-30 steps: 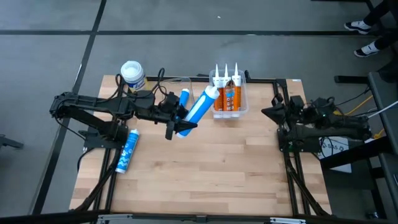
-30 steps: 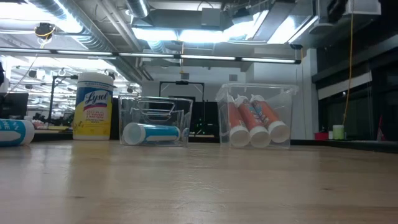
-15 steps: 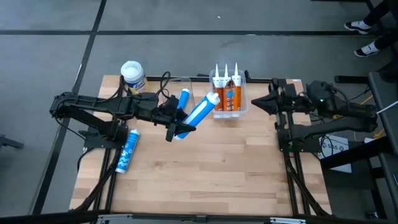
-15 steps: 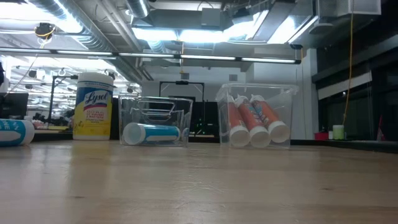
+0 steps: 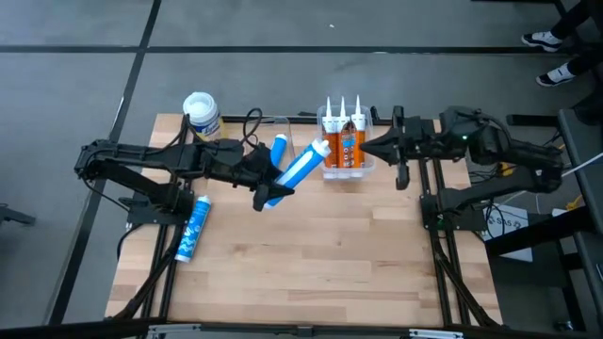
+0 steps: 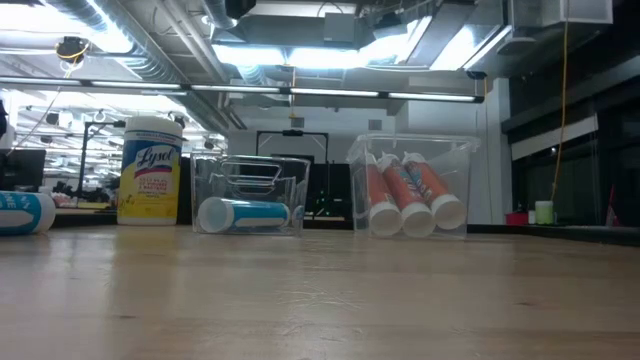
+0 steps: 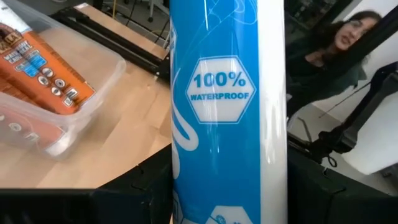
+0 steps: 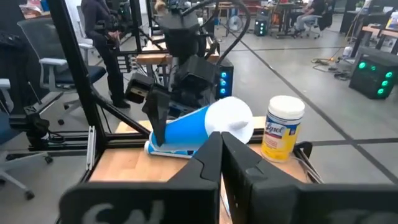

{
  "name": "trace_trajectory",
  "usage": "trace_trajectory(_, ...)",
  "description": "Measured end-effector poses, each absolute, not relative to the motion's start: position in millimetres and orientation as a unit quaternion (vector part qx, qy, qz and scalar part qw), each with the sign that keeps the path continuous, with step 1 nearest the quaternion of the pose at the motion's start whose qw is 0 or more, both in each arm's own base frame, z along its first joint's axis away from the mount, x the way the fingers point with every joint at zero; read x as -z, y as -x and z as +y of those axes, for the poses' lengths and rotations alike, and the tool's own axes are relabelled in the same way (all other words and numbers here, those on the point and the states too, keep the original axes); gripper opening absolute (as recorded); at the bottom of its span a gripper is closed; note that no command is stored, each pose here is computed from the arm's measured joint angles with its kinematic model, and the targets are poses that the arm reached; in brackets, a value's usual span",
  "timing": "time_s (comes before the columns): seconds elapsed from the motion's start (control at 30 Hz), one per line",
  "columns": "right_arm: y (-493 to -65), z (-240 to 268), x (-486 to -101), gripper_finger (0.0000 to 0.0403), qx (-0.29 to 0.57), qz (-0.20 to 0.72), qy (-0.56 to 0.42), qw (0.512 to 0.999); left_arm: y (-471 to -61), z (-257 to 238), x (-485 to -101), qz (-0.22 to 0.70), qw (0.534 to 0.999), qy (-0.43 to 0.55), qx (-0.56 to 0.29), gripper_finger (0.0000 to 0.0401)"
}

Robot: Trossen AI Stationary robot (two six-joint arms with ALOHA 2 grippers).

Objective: Pick & place silicon tubes, Sealant and Lysol wipes
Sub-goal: Put the right blue sealant into the left transparent bin

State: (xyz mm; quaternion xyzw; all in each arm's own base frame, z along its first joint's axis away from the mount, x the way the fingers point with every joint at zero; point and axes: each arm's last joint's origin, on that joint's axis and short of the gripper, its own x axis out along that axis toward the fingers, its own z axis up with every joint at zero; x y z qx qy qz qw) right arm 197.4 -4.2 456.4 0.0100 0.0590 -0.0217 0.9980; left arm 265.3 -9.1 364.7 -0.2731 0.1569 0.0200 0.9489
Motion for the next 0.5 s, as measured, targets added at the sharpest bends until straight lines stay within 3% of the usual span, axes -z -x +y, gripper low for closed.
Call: trace_trajectory(0.5, -216.3, -1.9, -453.9, 0.0012, -0.018, 0.057, -0.067, 0.996, -261.2, -3.9, -359.5, 0.179, 0.942, 0.278, -0.063, 0.0214)
